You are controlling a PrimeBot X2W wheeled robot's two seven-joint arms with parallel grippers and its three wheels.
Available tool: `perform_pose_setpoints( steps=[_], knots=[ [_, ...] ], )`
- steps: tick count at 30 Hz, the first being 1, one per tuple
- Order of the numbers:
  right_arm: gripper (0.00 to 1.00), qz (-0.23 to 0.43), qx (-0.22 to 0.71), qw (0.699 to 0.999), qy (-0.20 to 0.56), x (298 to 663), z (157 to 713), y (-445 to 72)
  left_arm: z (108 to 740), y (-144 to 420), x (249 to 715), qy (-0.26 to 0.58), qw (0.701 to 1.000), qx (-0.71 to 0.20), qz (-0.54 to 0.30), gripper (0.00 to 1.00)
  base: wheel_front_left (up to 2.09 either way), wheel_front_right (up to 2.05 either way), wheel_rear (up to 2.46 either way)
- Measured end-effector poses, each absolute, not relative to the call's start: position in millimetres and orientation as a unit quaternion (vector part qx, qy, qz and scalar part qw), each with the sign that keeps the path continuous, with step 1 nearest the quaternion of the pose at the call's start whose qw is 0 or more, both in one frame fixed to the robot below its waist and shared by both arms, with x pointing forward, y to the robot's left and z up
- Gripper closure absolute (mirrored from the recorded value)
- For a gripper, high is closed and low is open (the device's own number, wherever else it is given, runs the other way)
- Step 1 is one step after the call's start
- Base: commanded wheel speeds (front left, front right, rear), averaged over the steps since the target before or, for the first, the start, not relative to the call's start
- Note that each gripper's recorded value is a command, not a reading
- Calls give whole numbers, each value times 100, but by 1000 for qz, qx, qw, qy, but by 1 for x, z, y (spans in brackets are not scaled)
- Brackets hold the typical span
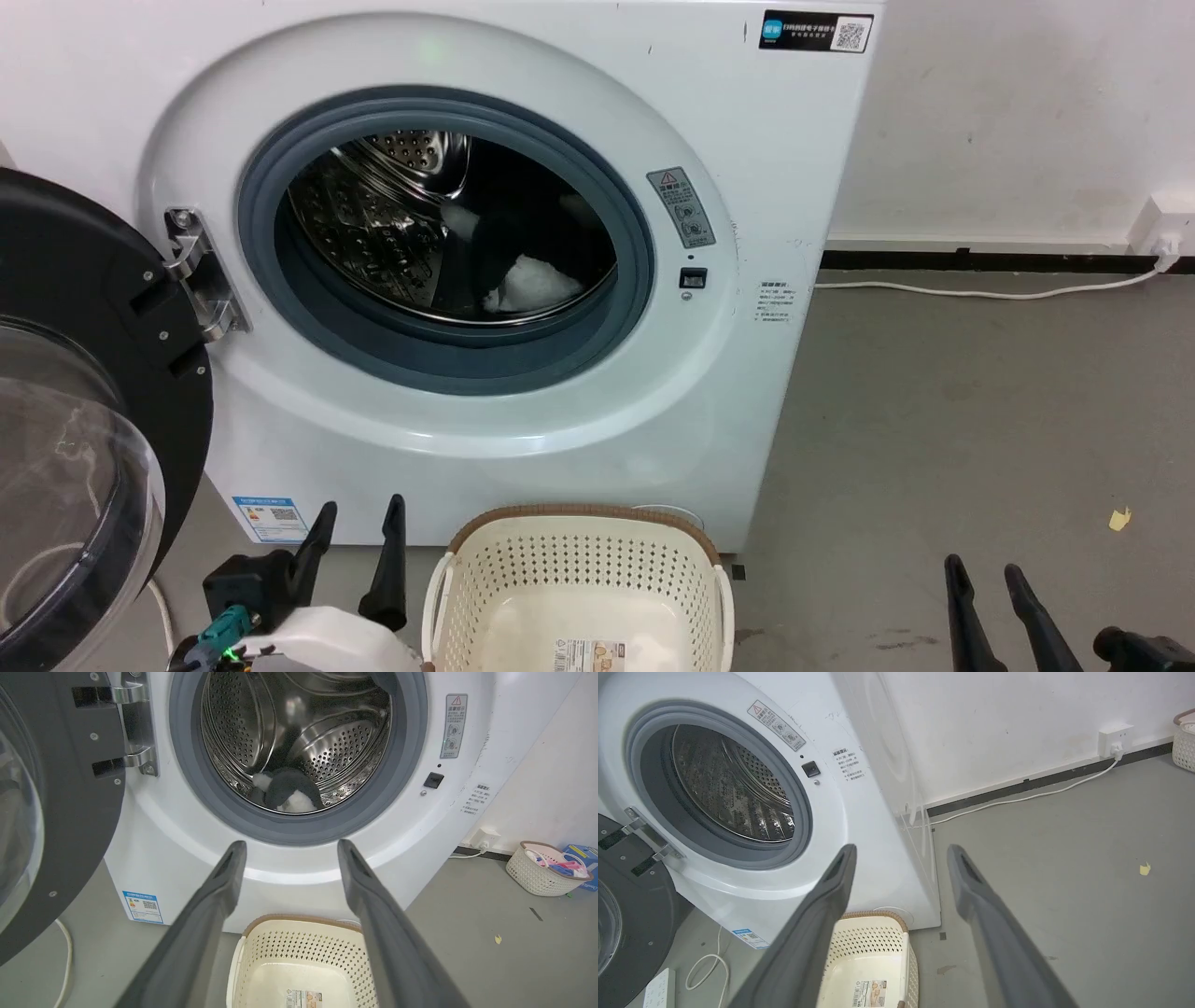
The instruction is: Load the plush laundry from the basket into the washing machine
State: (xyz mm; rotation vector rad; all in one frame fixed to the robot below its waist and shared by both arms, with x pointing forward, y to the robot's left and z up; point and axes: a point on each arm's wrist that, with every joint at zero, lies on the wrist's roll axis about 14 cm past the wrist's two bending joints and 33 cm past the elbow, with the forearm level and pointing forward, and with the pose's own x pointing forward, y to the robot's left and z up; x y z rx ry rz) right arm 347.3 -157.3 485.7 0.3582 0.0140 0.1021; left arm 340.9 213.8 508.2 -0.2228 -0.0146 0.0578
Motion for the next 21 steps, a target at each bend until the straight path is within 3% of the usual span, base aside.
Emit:
perform_pose_setpoints(
  steps=[21],
  knots=[
    [0, 56, 178, 982, 11, 342, 483, -154, 507, 214, 332, -11, 993, -112, 35, 0, 0, 0, 0]
  ],
)
